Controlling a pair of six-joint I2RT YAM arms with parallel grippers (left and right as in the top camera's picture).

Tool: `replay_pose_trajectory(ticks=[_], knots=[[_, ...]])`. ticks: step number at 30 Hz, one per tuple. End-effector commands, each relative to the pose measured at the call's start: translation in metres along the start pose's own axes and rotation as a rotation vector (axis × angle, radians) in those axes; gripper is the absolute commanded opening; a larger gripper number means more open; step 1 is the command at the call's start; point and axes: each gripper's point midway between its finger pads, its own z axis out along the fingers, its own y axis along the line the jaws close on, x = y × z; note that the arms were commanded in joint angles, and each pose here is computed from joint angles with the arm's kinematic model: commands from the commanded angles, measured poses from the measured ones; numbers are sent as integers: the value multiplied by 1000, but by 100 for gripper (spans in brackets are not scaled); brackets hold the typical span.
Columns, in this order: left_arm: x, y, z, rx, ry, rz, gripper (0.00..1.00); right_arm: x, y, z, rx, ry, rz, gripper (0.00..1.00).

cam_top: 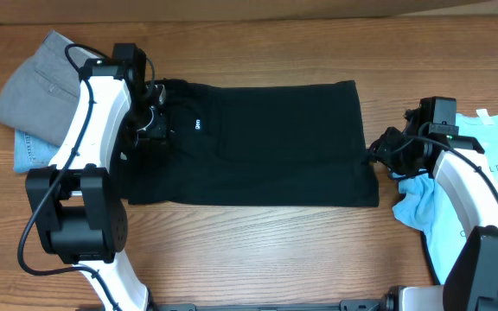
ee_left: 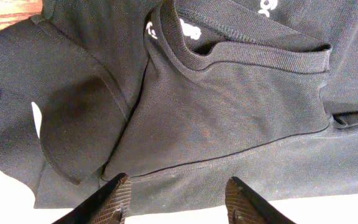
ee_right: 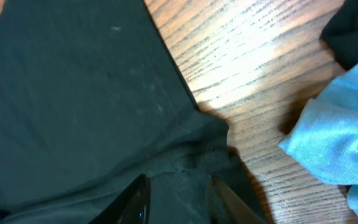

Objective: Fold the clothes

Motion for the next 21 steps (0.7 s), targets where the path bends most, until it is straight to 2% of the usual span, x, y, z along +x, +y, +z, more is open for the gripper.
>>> replay_pose_trajectory(ticks=[1, 6, 9, 13, 16, 21], knots=[[-3, -1, -3, 0, -9, 25, 50, -3, 10, -5, -43, -10, -64, 37], [-16, -3, -29, -1, -60, 28, 52, -36, 37, -40, -68, -72, -115, 44], [-39, -7, -55, 9, -163, 43, 62, -62, 61, -74, -101, -133, -138, 47], [-74, -17, -90, 42, -326, 82, 63, -93, 91, -121, -145, -239, -173, 51], [-98, -23, -104, 69, -436, 102, 72, -109, 106, -145, -174, -309, -189, 52], [-119, -39, -94, 157, -479, 131, 69, -120, 111, -145, -194, -342, -175, 54]])
